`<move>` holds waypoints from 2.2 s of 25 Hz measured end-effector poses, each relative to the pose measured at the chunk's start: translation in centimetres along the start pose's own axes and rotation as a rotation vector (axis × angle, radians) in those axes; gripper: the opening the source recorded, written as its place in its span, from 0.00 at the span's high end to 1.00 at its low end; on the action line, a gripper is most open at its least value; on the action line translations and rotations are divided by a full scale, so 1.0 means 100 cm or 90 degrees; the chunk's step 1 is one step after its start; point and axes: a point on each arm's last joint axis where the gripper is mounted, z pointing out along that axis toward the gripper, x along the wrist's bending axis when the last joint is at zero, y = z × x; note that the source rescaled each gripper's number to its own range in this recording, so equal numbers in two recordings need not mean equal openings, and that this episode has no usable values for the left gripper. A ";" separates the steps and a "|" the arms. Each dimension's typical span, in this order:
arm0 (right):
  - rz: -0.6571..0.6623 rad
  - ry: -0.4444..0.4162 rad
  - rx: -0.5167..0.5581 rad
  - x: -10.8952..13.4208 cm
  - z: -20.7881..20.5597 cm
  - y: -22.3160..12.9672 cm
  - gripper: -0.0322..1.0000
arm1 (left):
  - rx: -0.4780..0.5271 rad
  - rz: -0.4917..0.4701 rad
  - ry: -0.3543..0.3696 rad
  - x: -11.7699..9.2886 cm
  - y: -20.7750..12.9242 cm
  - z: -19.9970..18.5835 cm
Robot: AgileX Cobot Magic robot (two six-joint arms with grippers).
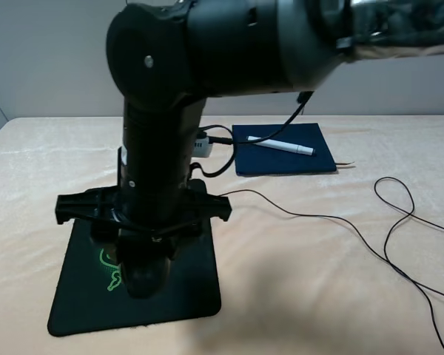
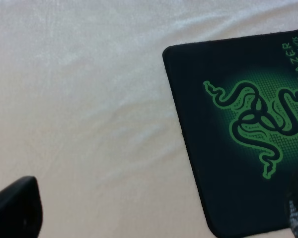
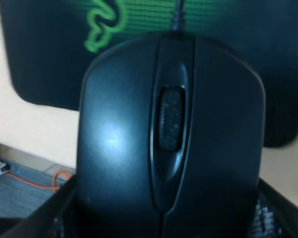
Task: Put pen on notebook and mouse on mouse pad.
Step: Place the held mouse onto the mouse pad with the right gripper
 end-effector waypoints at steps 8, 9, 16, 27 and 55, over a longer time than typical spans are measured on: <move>-0.020 0.033 -0.037 0.030 0.038 0.029 0.41 | 0.000 0.000 0.000 0.000 0.000 0.000; -0.022 0.039 -0.044 0.032 0.044 0.032 0.41 | 0.000 0.000 0.000 0.000 0.000 0.000; -0.031 0.057 -0.087 0.036 0.078 0.047 0.41 | 0.000 0.000 0.001 0.000 0.000 0.000; -0.093 -0.011 -0.128 0.024 0.101 0.056 0.41 | 0.000 0.000 0.001 0.000 0.000 0.000; -0.179 -0.014 -0.125 0.026 0.094 0.054 0.00 | 0.000 0.000 0.001 0.000 0.000 0.000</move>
